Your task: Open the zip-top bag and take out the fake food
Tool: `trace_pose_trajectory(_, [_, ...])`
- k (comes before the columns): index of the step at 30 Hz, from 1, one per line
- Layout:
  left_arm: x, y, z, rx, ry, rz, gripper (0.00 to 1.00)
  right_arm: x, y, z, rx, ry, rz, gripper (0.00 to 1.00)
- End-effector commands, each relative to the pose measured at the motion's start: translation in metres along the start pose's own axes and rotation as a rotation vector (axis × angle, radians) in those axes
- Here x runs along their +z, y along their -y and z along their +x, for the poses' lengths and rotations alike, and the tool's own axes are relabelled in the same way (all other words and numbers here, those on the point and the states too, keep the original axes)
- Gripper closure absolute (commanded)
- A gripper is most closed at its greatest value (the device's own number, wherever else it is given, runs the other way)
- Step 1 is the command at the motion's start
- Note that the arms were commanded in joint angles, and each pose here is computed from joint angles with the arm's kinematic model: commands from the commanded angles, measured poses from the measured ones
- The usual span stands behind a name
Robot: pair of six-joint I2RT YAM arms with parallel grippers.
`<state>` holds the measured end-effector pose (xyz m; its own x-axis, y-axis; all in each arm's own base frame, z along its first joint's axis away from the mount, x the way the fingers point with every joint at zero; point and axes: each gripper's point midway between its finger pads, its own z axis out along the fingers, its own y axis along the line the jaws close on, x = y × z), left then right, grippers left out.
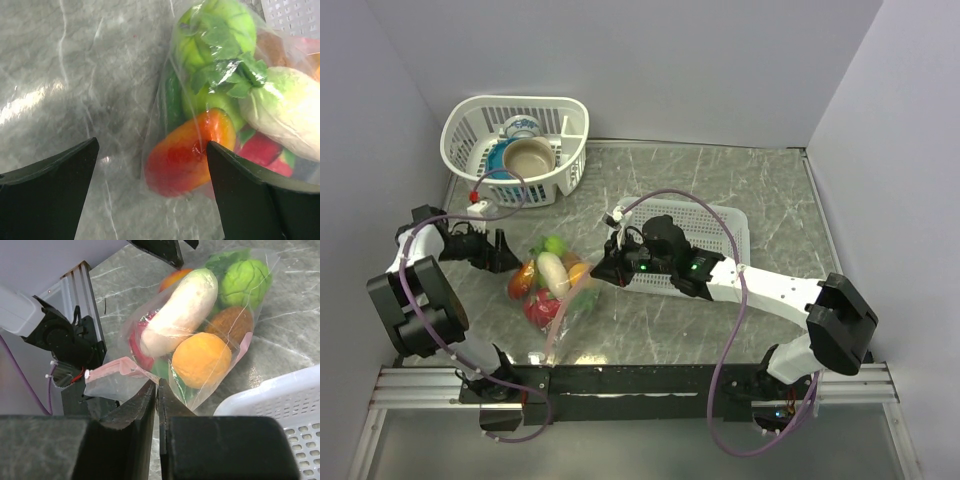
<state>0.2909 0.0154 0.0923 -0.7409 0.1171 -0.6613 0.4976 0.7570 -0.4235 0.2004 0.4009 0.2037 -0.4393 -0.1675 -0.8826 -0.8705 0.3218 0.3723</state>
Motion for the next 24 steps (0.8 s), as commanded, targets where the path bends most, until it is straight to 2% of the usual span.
trace_pose_trajectory(1, [0.011,0.011,-0.021,0.143,0.044,-0.005,0.05,-0.002,-0.014,-0.025,-0.030,0.082,-0.047,0.84])
trace_pose_trajectory(3, [0.018,0.012,-0.023,0.152,0.064,-0.020,0.05,-0.002,-0.013,-0.023,-0.021,0.075,-0.050,0.80])
trace_pose_trajectory(5, [0.026,0.012,-0.028,0.168,0.078,-0.033,0.06,-0.002,-0.015,-0.018,-0.018,0.067,-0.056,0.59])
trace_pose_trajectory(9, [0.044,0.018,-0.022,0.181,0.057,-0.044,0.07,-0.003,-0.013,-0.013,-0.009,0.062,-0.045,0.35])
trace_pose_trajectory(10, [0.048,0.020,-0.021,0.183,0.051,-0.042,0.08,-0.004,-0.014,-0.015,-0.010,0.066,-0.043,0.17])
trace_pose_trajectory(11, [0.049,0.019,-0.020,0.174,0.048,-0.045,0.08,-0.004,-0.014,-0.014,-0.013,0.063,-0.042,0.13])
trace_pose_trajectory(12, [0.051,0.018,-0.017,0.169,0.042,-0.041,0.08,-0.005,-0.014,-0.015,-0.019,0.065,-0.034,0.00])
trace_pose_trajectory(18, [0.060,0.022,-0.002,0.133,-0.011,0.000,0.10,-0.005,-0.017,-0.012,-0.063,0.040,-0.012,0.00])
trace_pose_trajectory(19, [0.060,0.024,-0.002,0.143,-0.012,0.008,0.13,-0.005,-0.018,-0.012,-0.066,0.040,-0.010,0.00])
trace_pose_trajectory(24, [0.060,0.046,0.005,0.108,-0.061,0.107,0.14,-0.004,-0.019,-0.010,-0.067,0.044,-0.010,0.00])
